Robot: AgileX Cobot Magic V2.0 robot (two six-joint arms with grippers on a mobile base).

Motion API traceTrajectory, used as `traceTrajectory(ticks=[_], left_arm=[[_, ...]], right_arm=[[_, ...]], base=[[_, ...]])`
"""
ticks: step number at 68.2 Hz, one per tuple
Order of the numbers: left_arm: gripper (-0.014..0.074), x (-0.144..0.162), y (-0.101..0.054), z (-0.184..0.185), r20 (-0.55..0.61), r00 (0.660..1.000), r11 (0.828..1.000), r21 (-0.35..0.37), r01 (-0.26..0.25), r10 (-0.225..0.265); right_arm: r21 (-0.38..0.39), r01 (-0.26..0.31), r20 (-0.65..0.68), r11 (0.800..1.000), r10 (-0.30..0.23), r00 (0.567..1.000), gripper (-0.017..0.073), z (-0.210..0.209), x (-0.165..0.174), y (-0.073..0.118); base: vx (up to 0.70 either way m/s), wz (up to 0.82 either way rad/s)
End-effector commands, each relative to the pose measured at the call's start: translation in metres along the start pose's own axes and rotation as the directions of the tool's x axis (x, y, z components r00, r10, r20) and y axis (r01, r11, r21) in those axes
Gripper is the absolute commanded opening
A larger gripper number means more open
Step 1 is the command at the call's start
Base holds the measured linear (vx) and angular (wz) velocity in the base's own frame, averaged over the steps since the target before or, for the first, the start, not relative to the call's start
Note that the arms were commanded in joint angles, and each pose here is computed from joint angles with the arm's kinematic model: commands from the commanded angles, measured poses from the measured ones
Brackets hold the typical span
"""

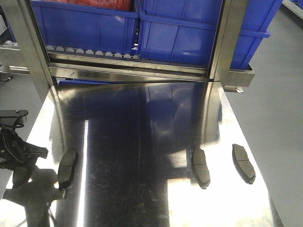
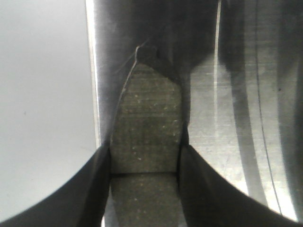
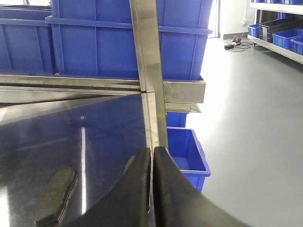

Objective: Move and align brake pads A on conveyor
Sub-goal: 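Grasp the outermost brake pad nearest the left gripper and lift it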

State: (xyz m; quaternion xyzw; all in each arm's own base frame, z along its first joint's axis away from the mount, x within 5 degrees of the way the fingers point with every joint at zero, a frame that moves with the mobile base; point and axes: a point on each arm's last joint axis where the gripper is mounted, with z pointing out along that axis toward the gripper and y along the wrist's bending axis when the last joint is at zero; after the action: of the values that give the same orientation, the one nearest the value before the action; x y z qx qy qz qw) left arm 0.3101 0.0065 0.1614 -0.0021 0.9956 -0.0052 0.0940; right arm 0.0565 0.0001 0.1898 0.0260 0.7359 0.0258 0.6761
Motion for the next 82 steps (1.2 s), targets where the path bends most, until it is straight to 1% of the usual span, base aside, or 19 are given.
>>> traceTrajectory(ticks=[1, 12, 23, 32, 36, 39, 44, 56, 68, 69, 72, 73, 74, 79, 80, 82], left_arm=[[0.0154, -0.007, -0.001, -0.015, 0.071, 0.997, 1.000, 0.004, 0.005, -0.005], [0.0146, -0.007, -0.001, -0.020, 0.090, 0.996, 1.000, 0.003, 0.005, -0.005], [0.0146, -0.007, -0.001, -0.044, 0.175, 0.985, 1.000, 0.000, -0.006, 0.006], [0.0146, -0.002, -0.007, -0.070, 0.256, 0.966, 0.999, -0.005, -0.047, 0.046], [0.0146, 0.003, -0.011, -0.082, 0.303, 0.951, 0.998, -0.006, -0.062, 0.061], [0.0146, 0.007, -0.014, -0.092, 0.335, 0.939, 0.996, -0.008, -0.084, 0.082], [0.0146, 0.015, -0.020, -0.105, 0.397, 0.911, 0.993, -0.014, -0.114, 0.111], [0.0146, 0.035, -0.029, -0.133, 0.499, 0.856, 0.988, -0.014, -0.151, 0.138], [0.0146, 0.067, -0.034, -0.166, 0.629, 0.762, 0.983, -0.021, -0.181, 0.153], [0.0146, 0.071, -0.033, -0.171, 0.647, 0.747, 0.983, -0.022, -0.182, 0.152], [0.0146, 0.081, -0.033, -0.177, 0.678, 0.719, 0.982, -0.023, -0.186, 0.153], [0.0146, 0.083, -0.033, -0.177, 0.679, 0.718, 0.982, -0.023, -0.187, 0.153], [0.0146, 0.088, -0.033, -0.180, 0.695, 0.703, 0.982, -0.022, -0.187, 0.150], [0.0146, 0.107, -0.032, -0.185, 0.735, 0.664, 0.982, -0.014, -0.189, 0.138], [0.0146, 0.112, -0.032, -0.187, 0.747, 0.651, 0.982, -0.012, -0.189, 0.134], [0.0146, 0.119, -0.031, -0.189, 0.761, 0.637, 0.983, -0.003, -0.186, 0.123]], right_arm=[[-0.001, 0.011, 0.068, 1.000, -0.011, 0.998, -0.0003, 0.000, -0.002, 0.000], [-0.001, 0.011, 0.068, 1.000, -0.011, 0.998, -0.0003, 0.000, -0.002, 0.000], [-0.001, 0.011, 0.068, 1.000, -0.011, 0.998, -0.0003, 0.000, -0.002, 0.000], [-0.001, 0.011, 0.068, 1.000, -0.011, 0.998, -0.0003, 0.000, -0.002, 0.000], [-0.001, 0.011, 0.068, 1.000, -0.011, 0.998, -0.0003, 0.000, -0.002, 0.000], [-0.001, 0.011, 0.068, 1.000, -0.011, 0.998, -0.0003, 0.000, -0.002, 0.000], [-0.001, 0.011, 0.068, 1.000, -0.011, 0.998, -0.0003, 0.000, -0.002, 0.000], [-0.001, 0.011, 0.068, 1.000, -0.011, 0.998, -0.0003, 0.000, -0.002, 0.000], [-0.001, 0.011, 0.068, 1.000, -0.011, 0.998, -0.0003, 0.000, -0.002, 0.000], [-0.001, 0.011, 0.068, 1.000, -0.011, 0.998, -0.0003, 0.000, -0.002, 0.000], [-0.001, 0.011, 0.068, 1.000, -0.011, 0.998, -0.0003, 0.000, -0.002, 0.000], [-0.001, 0.011, 0.068, 1.000, -0.011, 0.998, -0.0003, 0.000, -0.002, 0.000], [-0.001, 0.011, 0.068, 1.000, -0.011, 0.998, -0.0003, 0.000, -0.002, 0.000], [-0.001, 0.011, 0.068, 1.000, -0.011, 0.998, -0.0003, 0.000, -0.002, 0.000], [-0.001, 0.011, 0.068, 1.000, -0.011, 0.998, -0.0003, 0.000, -0.002, 0.000], [-0.001, 0.011, 0.068, 1.000, -0.011, 0.998, -0.0003, 0.000, -0.002, 0.000]], base=[[0.00, 0.00], [0.00, 0.00], [0.00, 0.00], [0.00, 0.00], [0.00, 0.00], [0.00, 0.00], [0.00, 0.00], [0.00, 0.00], [0.00, 0.00], [0.00, 0.00], [0.00, 0.00], [0.00, 0.00], [0.00, 0.00], [0.00, 0.00], [0.00, 0.00], [0.00, 0.00]])
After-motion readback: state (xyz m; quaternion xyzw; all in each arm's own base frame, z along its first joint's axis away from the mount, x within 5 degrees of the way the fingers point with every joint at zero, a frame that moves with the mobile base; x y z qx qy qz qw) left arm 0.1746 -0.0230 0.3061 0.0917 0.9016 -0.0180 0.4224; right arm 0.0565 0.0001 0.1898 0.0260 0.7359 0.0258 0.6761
